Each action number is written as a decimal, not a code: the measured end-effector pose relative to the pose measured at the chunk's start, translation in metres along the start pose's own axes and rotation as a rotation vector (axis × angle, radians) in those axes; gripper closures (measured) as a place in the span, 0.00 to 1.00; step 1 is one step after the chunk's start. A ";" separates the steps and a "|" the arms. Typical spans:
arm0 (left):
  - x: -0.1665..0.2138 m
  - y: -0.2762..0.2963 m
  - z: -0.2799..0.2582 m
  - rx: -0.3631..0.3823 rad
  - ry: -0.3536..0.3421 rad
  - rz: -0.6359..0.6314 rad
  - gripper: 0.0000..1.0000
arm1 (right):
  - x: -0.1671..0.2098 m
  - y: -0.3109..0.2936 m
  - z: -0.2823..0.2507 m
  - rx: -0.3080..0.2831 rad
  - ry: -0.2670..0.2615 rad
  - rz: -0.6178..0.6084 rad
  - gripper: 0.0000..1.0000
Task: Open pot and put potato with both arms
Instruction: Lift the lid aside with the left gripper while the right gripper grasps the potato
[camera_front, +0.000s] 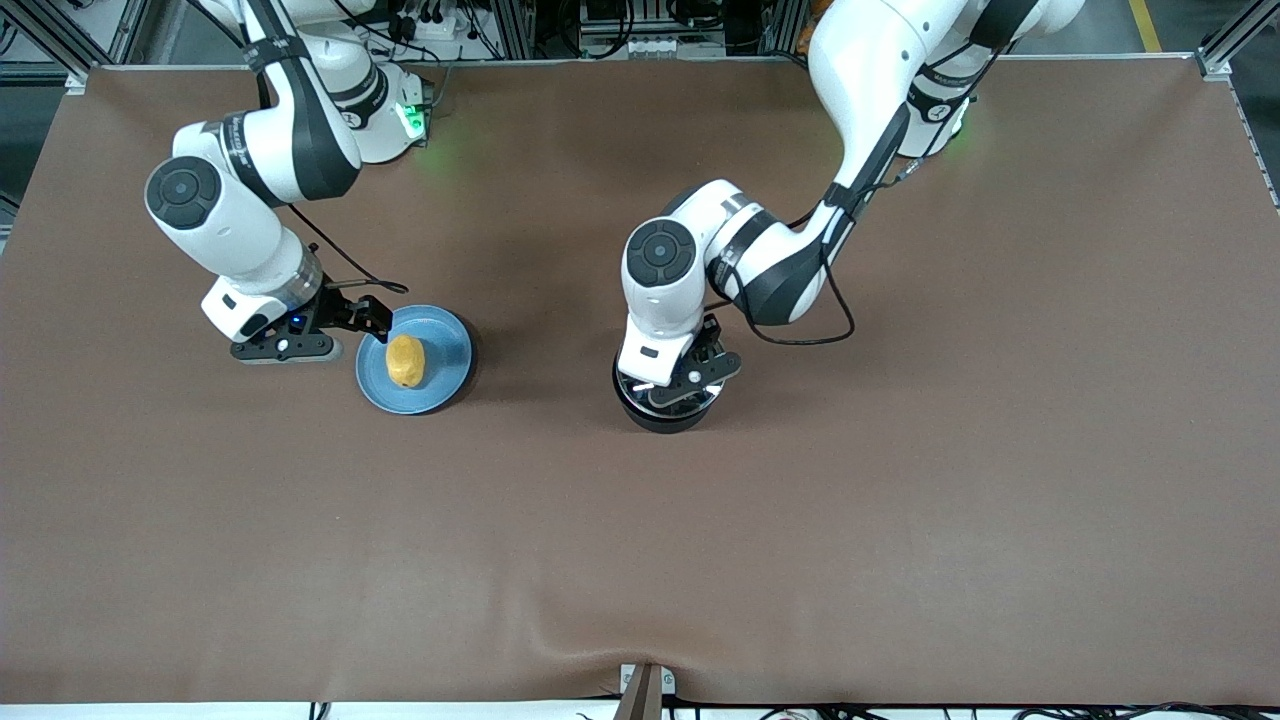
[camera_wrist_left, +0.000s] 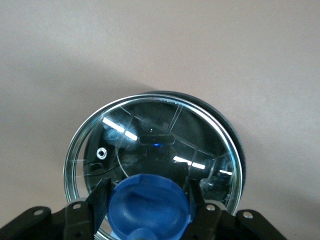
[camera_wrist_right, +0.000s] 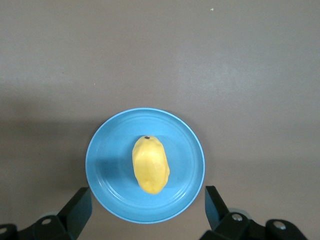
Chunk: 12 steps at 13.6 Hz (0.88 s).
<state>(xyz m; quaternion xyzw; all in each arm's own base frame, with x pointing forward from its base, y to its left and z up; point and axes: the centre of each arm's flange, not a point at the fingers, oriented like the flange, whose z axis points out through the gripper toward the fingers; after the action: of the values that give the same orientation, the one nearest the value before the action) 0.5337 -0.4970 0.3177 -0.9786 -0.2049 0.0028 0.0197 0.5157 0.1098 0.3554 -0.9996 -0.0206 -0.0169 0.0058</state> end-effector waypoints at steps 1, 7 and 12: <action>0.003 -0.003 -0.013 -0.005 0.005 0.003 0.33 | 0.001 0.000 0.007 0.001 -0.001 0.000 0.00; 0.092 -0.088 -0.111 0.013 -0.004 0.096 0.33 | 0.006 -0.001 0.070 0.005 -0.020 0.000 0.00; 0.175 -0.207 -0.099 0.070 -0.066 0.173 0.33 | 0.000 -0.002 0.110 0.000 -0.079 -0.003 0.00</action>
<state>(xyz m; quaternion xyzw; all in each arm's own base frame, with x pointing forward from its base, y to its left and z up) 0.6127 -0.2414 0.4249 -0.9907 -0.1200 0.0437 0.0469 0.5190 0.1126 0.2453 -0.9995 -0.0223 0.0225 0.0051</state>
